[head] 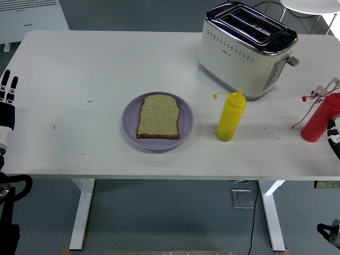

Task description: Pick up the cup,pour liquid into bread,place the cup on the desk

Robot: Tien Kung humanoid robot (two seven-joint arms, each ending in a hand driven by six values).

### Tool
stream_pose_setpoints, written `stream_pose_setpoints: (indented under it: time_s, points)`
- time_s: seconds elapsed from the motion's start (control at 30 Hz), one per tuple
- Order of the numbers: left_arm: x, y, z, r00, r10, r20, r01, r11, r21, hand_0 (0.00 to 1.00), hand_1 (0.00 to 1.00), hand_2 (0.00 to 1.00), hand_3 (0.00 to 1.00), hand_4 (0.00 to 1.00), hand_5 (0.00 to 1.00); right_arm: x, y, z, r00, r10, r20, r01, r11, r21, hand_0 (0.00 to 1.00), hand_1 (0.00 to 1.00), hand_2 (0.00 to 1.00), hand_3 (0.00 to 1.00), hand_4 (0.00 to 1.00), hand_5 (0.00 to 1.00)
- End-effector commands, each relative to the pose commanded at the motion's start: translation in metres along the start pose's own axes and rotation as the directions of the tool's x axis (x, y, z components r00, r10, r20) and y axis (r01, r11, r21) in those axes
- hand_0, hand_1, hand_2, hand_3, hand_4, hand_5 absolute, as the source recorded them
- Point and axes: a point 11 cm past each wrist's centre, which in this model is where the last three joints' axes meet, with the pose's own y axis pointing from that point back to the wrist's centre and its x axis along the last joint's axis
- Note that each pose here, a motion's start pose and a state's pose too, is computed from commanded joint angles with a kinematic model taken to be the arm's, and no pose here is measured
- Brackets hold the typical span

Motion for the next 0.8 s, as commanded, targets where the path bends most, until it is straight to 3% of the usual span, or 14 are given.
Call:
stream_pose_setpoints:
  time_s: [0.13,0.17,0.33,0.37,0.53,0.57,0.7,0.8]
  points:
    - [0.0,0.0,0.001,1.0,0.0,0.0,0.0,1.0,-0.002,0.81,0.745,0.741,0.73,0.481,0.998,0.009,-0.002,-0.007,0.996,0.053,0.075,-0.053,0.999,-0.005,0.957,0.858,0.966,0.997,0.765,0.246]
    - [0.0,0.0,0.001,1.0,0.0,-0.001,0.0,1.0,-0.002,0.81,0.745,0.74,0.729,0.482,0.998,0.012,-0.004,-0.01,0.991,0.069,0.116,-0.068,0.998,-0.01,0.892,0.798,0.919,0.932,0.733,0.234]
    - [-0.001,-0.001,0.001,1.0,-0.001,-0.002,0.001,1.0,-0.002,0.81,0.745,0.74,0.729,0.482,0.998,0.028,-0.018,-0.017,0.927,0.136,0.35,-0.117,0.99,-0.074,0.892,0.798,0.919,0.932,0.733,0.234]
    - [-0.001,-0.001,0.001,1.0,-0.001,-0.002,0.001,1.0,-0.002,0.81,0.745,0.74,0.728,0.482,0.998,0.031,-0.02,-0.017,0.909,0.146,0.39,-0.12,0.989,-0.091,0.83,0.738,0.8,0.787,0.562,0.245]
    - [-0.001,-0.001,0.001,1.0,-0.001,-0.002,0.001,1.0,-0.005,0.81,0.745,0.74,0.728,0.482,0.998,0.043,-0.028,-0.013,0.773,0.195,0.604,-0.109,0.978,-0.177,0.83,0.738,0.8,0.787,0.562,0.245]
    - [-0.001,-0.001,0.001,1.0,-0.001,-0.002,0.001,1.0,-0.005,0.809,0.745,0.739,0.728,0.483,0.998,0.044,-0.029,-0.012,0.745,0.205,0.635,-0.105,0.976,-0.191,0.812,0.718,0.757,0.751,0.529,0.292]
    - [-0.001,-0.001,0.002,1.0,-0.001,-0.003,0.001,1.0,-0.007,0.809,0.745,0.739,0.728,0.483,0.998,0.042,-0.033,-0.009,0.616,0.218,0.757,-0.054,0.97,-0.235,0.812,0.718,0.757,0.751,0.529,0.292]
    - [-0.001,-0.001,0.002,1.0,-0.002,-0.003,0.002,1.0,-0.008,0.809,0.744,0.738,0.728,0.483,0.998,0.04,-0.036,-0.008,0.568,0.21,0.796,-0.025,0.971,-0.239,0.803,0.708,0.744,0.734,0.528,0.339]
